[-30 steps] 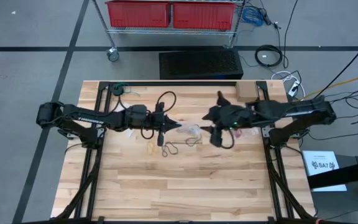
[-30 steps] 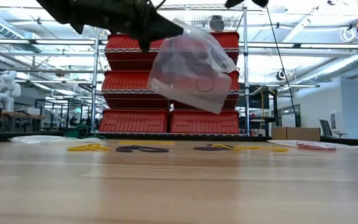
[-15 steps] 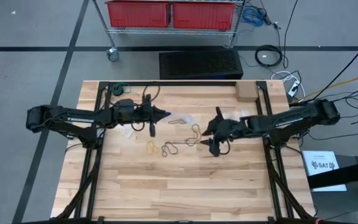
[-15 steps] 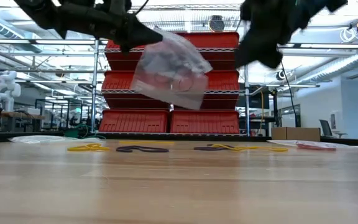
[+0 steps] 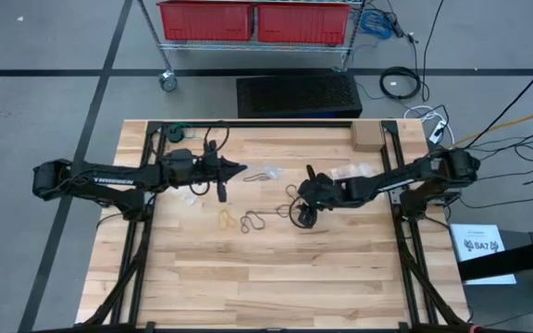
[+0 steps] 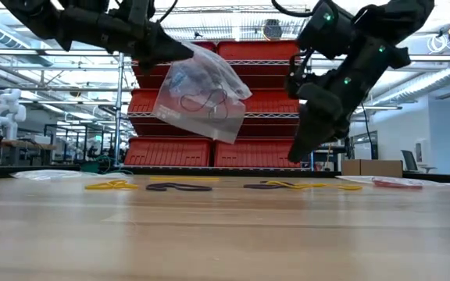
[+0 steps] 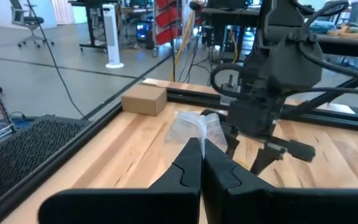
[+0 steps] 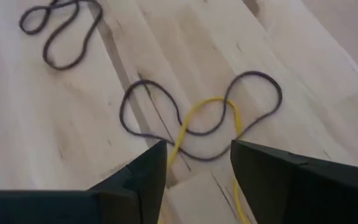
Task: Sort rubber bands
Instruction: Put the right purple rubber band into the zip bag
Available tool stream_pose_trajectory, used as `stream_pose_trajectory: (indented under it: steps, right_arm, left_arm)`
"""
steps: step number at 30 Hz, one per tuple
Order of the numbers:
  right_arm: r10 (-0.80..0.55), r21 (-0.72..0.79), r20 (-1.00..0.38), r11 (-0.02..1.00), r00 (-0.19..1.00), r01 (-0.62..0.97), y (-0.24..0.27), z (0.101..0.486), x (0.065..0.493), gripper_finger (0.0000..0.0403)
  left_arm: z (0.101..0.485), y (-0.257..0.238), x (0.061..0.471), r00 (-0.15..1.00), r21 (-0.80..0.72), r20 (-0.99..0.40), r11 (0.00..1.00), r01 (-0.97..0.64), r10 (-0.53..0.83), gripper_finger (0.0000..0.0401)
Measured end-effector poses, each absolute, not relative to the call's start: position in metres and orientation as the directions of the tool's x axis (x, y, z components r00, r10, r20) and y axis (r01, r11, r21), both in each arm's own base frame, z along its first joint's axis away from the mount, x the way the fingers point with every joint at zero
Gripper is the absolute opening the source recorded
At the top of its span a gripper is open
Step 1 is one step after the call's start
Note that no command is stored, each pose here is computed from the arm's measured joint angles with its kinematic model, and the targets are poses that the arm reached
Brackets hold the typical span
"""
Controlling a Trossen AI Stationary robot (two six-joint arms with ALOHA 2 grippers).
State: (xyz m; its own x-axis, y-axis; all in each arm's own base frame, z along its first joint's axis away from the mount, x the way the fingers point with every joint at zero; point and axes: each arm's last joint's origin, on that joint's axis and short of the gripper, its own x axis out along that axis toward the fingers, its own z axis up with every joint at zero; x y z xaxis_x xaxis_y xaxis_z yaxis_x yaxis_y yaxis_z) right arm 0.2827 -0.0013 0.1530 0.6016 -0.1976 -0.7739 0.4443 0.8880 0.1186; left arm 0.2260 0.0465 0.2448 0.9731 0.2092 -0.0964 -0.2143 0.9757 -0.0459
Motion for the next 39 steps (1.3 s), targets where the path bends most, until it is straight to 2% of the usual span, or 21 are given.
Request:
stream_pose_trajectory:
  steps: [6, 15, 25, 28, 33, 39]
  right_arm:
    - [-0.237, 0.139, -0.744, 0.859, 0.625, 0.492, -0.019, 0.155, 0.286, 0.0167]
    - [-0.314, 0.133, -0.764, 0.778, 0.564, 0.614, -0.058, 0.143, 0.285, 0.0161]
    - [-0.256, 0.179, -0.776, 0.787, 0.576, 0.591, -0.065, 0.113, 0.297, 0.0123]
    - [-0.266, 0.164, -0.785, 0.782, 0.559, 0.601, -0.066, 0.108, 0.298, 0.0097]
    - [-0.285, 0.124, -0.783, 0.800, 0.554, 0.587, -0.067, 0.109, 0.298, 0.0012]
    - [-0.233, 0.116, -0.808, 0.838, 0.542, 0.534, -0.064, 0.131, 0.306, 0.0001]
  left_arm:
    - [0.244, 0.047, 0.226, 0.970, -0.044, -0.100, 0.973, -0.228, 0.223, 0.0000]
    - [0.242, 0.047, 0.225, 0.967, -0.042, -0.112, 0.971, -0.236, 0.230, 0.0000]
    - [0.242, 0.047, 0.225, 0.966, -0.039, -0.118, 0.971, -0.237, 0.231, 0.0000]
    - [0.242, 0.047, 0.225, 0.965, -0.038, -0.118, 0.970, -0.238, 0.232, 0.0000]
    - [0.242, 0.047, 0.225, 0.965, -0.037, -0.118, 0.970, -0.238, 0.233, 0.0000]
    - [0.242, 0.047, 0.225, 0.966, -0.040, -0.115, 0.970, -0.238, 0.233, 0.0000]
